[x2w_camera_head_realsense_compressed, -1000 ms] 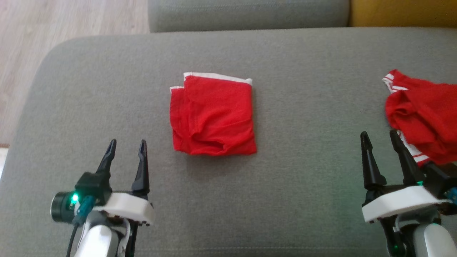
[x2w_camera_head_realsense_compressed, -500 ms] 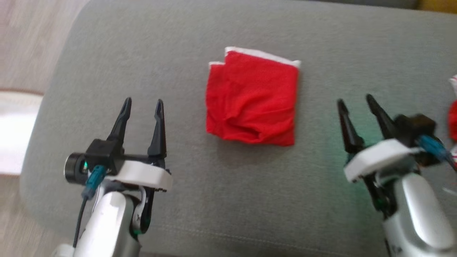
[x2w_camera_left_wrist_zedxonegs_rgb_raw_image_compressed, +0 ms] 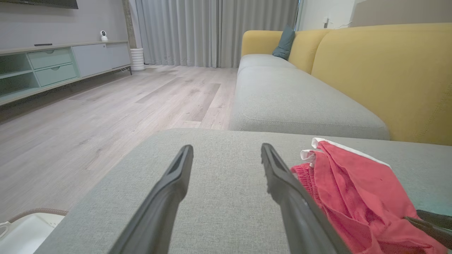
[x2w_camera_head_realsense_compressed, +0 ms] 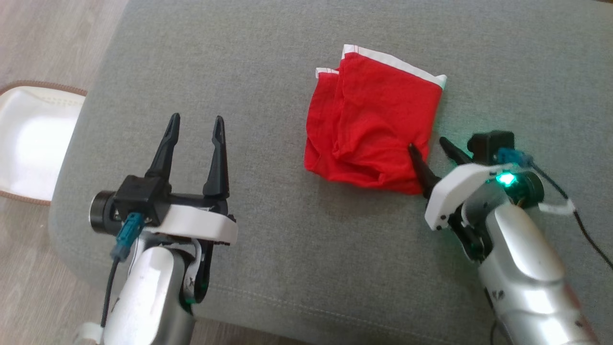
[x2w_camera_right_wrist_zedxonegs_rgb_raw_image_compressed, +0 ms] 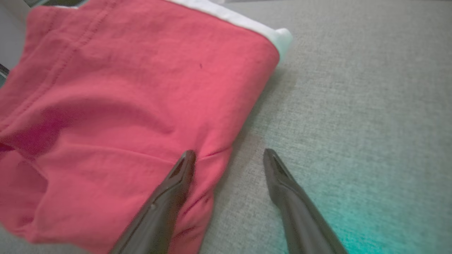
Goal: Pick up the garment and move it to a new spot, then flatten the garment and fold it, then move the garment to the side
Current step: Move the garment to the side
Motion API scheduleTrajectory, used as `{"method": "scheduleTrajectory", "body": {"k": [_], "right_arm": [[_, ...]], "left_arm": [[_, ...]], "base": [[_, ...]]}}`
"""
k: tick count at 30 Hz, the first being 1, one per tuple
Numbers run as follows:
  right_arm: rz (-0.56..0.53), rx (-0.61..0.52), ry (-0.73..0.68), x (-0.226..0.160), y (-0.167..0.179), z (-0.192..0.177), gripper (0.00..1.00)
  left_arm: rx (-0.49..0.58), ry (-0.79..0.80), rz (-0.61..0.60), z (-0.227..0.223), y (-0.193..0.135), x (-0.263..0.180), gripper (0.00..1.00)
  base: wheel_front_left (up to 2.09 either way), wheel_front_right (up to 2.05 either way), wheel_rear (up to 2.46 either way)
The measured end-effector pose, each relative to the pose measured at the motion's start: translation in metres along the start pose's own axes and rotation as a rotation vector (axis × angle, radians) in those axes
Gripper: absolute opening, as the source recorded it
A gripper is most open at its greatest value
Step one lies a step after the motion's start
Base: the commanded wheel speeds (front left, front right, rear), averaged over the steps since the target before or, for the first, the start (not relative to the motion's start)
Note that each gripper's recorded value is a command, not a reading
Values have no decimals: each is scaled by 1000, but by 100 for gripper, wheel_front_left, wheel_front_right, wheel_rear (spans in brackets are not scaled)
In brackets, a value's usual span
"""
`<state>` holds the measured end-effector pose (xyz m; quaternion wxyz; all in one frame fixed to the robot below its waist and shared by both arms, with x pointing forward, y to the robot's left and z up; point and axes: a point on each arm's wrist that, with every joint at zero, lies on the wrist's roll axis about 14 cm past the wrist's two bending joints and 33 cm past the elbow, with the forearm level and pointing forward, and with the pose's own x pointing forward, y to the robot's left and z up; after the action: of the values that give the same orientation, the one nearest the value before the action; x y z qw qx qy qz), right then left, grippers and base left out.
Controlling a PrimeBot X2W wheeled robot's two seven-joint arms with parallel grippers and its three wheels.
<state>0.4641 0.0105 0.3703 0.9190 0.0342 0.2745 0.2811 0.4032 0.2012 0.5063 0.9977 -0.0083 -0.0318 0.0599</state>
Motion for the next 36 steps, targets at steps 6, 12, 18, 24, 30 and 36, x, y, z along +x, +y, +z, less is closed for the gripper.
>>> {"method": "scheduleTrajectory", "body": {"k": [6, 12, 18, 24, 30, 36], "right_arm": [[5, -11, 64, 4, 1, -1, 0], [16, -29, 40, -5, 6, 0, 0], [-22, -42, 17, -33, -5, -11, 0], [-144, -44, -2, -80, -49, -23, 0], [-277, -63, -27, -127, -92, -21, 0], [-420, -132, 10, -173, -147, -23, 0]], "left_arm": [[-2, -3, -20, 0, -6, 2, 100], [3, -16, -53, 3, -16, 5, 100], [-11, -31, -109, 4, -34, 10, 100], [-29, -23, -229, -2, -74, 15, 100], [-53, -25, -366, -6, -122, 21, 100], [-78, -30, -495, -10, -167, 29, 100]], "base": [[0, 0, 0], [0, 0, 0], [0, 0, 0], [0, 0, 0], [0, 0, 0], [0, 0, 0]]}}
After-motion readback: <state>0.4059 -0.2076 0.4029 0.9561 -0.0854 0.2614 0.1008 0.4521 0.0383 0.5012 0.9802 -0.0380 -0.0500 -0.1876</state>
